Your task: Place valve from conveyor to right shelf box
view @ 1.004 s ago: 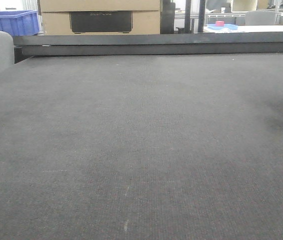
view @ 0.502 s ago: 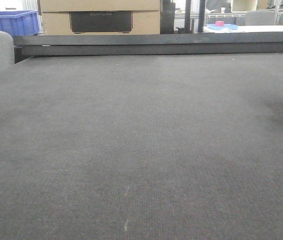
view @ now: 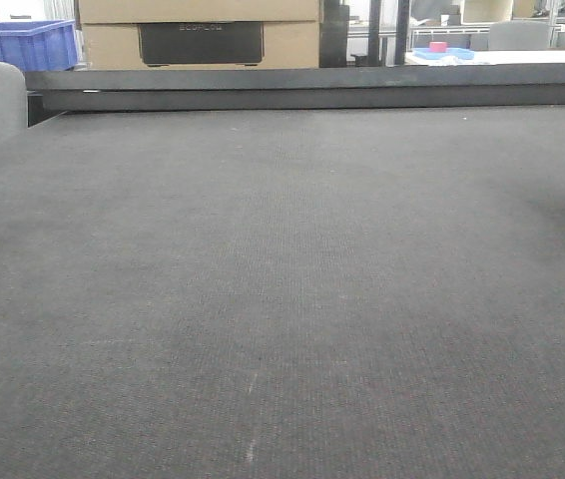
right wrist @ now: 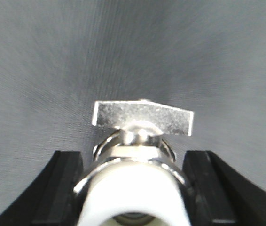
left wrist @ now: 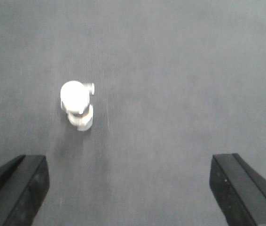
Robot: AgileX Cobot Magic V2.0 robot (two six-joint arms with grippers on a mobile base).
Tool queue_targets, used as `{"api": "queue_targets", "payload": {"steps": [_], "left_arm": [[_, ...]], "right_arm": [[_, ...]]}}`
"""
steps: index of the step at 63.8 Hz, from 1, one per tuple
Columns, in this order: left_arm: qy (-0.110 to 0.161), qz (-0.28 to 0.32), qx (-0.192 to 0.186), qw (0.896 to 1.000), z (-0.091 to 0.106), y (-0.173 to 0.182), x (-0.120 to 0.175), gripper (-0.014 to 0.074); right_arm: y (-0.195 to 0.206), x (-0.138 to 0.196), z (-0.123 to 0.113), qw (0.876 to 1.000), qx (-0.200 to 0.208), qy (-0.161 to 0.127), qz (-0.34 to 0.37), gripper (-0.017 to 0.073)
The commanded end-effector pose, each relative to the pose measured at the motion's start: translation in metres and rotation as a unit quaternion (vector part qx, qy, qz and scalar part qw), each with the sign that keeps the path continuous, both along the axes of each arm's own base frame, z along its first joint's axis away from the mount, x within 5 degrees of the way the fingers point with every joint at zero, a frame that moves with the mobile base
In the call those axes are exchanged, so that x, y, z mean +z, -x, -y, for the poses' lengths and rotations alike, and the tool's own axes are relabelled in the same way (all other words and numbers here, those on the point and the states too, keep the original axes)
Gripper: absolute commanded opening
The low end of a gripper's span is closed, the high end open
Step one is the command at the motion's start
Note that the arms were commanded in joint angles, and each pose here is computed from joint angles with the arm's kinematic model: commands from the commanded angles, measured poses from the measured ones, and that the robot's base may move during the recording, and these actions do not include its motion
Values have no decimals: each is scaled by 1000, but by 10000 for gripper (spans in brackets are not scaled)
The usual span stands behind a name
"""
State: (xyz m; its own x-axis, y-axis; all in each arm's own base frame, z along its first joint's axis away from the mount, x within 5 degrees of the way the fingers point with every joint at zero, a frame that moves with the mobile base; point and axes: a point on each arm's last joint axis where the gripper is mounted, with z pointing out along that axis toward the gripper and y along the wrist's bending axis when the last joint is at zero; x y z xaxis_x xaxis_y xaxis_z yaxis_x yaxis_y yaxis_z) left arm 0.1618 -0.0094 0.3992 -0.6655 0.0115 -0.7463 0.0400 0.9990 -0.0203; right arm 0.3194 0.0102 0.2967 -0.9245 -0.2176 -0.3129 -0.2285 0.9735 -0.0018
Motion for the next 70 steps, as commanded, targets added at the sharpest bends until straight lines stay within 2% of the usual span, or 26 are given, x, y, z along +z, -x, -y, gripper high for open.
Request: {"api": "queue_targets", "payload": {"steps": [1,10,16,22,27,31,37,51,70], "left_arm": [[-10,-32,12,999,-3,-6,8,599],[-26,-59,30,997,-11,-26,15,599],[-43,-98,30,994,-20,-47,9,599],[-46,-136,18,989,-30,-68,-1,599],[-33,-153,4,988,-37,-84,-9,599],[-34,-163,1,986,-44,-100,-17,599],[-43,-182,-7,982,-48,-121,-31,599],[-38,-220,-10,975,-55,-170,-58,599],[-32,-245,-10,969,-62,-212,-101,599]], "right_arm": [[18,36,0,998,-10,-7,67,-153],[42,68,-7,991,-13,-55,120,-153],[53,81,-10,987,-13,-76,142,-153],[60,89,-10,984,-12,-77,157,-153],[63,91,-10,984,-12,-78,160,-153],[64,91,-10,984,-11,-77,158,-153],[64,91,-10,985,-11,-77,155,-153],[64,90,-10,984,-11,-79,156,-153],[63,90,-10,984,-12,-79,159,-153]]}}
